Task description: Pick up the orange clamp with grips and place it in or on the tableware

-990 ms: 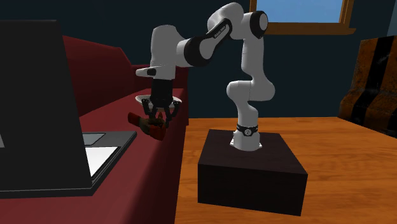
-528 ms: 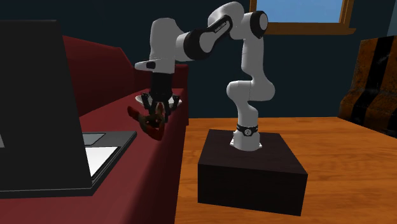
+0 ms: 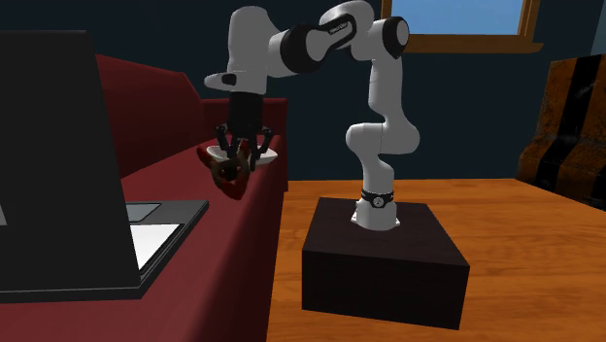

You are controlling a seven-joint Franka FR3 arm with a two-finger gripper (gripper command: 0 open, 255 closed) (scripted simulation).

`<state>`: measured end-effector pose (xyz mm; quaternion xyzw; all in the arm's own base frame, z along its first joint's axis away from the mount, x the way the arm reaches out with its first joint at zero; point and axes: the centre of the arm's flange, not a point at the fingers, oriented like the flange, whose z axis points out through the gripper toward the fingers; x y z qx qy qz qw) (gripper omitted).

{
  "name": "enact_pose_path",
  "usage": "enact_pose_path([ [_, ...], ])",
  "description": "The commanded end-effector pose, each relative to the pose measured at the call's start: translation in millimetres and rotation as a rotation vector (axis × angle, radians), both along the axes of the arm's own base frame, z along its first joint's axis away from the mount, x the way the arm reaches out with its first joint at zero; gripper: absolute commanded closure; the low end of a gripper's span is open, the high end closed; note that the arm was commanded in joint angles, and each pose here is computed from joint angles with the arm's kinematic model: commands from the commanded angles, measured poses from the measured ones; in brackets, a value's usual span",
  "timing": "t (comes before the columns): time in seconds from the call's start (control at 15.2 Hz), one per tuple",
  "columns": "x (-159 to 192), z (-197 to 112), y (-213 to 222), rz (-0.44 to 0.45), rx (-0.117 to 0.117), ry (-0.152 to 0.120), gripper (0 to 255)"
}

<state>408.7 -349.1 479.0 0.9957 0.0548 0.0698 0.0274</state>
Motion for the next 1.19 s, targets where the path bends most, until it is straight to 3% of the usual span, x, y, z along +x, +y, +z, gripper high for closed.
enact_pose_path([
  [0.0,-0.3,12.2,0.3,0.000,0.000,0.000,255],
  [0.86,-0.3,78.3,0.4,0.000,0.000,0.000,255],
  [1.12,-51.5,76.7,-12.1,0.000,0.000,0.000,255],
])
